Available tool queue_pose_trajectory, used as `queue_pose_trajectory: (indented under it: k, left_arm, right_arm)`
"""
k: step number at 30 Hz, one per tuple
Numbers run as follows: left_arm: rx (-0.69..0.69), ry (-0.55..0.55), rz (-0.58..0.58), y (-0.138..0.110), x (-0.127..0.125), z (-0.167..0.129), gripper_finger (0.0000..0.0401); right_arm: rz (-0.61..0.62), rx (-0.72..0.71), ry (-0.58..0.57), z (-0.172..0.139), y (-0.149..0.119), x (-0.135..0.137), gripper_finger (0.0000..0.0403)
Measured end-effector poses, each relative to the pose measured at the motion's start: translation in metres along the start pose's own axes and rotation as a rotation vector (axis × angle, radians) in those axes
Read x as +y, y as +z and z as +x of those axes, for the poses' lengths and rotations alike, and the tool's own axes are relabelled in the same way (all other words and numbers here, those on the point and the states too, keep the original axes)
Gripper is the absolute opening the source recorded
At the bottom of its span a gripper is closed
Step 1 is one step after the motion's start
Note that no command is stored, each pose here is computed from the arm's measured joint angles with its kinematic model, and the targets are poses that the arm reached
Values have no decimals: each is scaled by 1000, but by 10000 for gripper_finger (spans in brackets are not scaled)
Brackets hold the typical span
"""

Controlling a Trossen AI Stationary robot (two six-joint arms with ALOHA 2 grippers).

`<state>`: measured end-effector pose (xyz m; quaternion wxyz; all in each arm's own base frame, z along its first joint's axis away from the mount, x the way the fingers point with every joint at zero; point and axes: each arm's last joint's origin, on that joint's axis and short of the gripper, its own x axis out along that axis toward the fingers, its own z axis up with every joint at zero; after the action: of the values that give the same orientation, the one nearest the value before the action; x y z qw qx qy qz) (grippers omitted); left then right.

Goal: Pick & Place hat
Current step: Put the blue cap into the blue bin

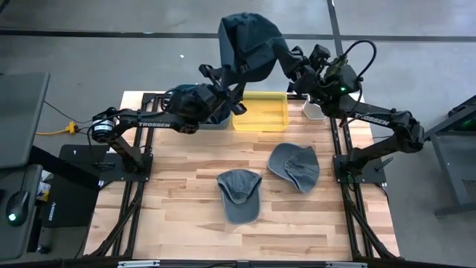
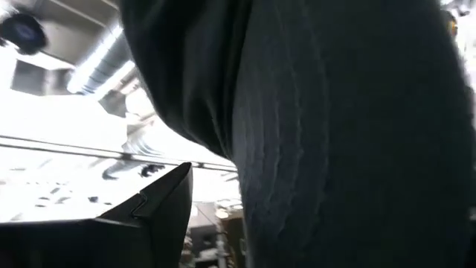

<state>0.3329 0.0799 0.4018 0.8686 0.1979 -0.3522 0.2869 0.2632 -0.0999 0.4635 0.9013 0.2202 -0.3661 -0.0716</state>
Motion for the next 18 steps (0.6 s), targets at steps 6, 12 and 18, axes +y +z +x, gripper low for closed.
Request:
queue_pose_trajectory:
  k: [6, 12, 18]
  left_arm:
    - [-75, 51, 4, 8, 4, 0, 250]
    - [-78, 53, 3, 8, 4, 0, 250]
    - [-99, 63, -2, 10, 5, -1, 250]
  right_arm:
    - [20, 28, 1, 0, -2, -1, 10]
    - [26, 34, 4, 0, -2, -1, 10]
    - [27, 48, 15, 0, -3, 0, 10]
